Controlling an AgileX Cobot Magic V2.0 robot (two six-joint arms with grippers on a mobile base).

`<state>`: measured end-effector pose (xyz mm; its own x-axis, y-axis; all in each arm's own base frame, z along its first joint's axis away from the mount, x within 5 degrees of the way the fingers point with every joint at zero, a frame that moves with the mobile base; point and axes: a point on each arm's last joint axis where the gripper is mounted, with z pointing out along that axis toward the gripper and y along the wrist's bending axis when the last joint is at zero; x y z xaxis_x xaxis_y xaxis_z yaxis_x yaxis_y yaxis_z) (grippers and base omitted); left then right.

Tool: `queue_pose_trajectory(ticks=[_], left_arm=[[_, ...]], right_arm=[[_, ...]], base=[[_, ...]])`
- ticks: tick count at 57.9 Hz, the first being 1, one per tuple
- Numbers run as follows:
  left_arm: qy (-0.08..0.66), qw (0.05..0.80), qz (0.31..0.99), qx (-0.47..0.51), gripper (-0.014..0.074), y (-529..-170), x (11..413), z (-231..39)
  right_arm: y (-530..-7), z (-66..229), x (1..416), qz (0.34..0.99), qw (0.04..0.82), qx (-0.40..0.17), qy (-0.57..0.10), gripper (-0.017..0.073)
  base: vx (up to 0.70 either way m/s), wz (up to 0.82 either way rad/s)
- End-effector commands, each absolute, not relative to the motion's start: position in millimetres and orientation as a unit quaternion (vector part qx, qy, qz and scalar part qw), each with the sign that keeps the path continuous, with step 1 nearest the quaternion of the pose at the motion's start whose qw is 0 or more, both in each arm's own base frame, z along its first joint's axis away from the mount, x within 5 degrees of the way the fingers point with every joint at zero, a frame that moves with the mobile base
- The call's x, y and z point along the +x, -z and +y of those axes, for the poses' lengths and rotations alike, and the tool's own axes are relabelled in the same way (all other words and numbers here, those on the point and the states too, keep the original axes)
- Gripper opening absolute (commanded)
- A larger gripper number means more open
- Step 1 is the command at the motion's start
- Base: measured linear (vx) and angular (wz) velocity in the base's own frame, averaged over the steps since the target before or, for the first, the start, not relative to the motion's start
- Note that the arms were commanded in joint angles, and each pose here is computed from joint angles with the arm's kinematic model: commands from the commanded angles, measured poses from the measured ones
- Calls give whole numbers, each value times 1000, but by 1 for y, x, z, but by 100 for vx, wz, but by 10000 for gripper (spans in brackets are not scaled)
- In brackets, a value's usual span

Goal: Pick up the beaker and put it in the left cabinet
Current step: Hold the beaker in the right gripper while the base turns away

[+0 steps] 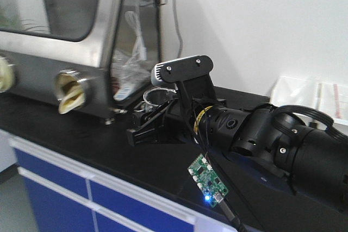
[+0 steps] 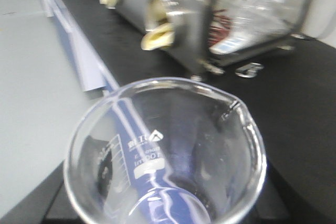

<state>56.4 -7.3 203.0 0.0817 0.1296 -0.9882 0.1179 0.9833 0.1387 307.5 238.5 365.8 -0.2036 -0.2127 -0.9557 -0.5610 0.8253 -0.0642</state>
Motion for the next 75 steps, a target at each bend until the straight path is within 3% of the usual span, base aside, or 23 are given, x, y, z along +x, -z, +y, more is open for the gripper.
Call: queue_pose_trajectory(ticks=[1, 75], left_arm=[[-1, 756, 649, 87, 1, -205, 55, -7], [-1, 756, 649, 87, 1, -205, 55, -7]], right_arm=[[-400, 234, 299, 715, 627, -253, -177, -4], [-400, 234, 299, 715, 627, -253, -177, -4]], base=[[-13, 49], [2, 51]])
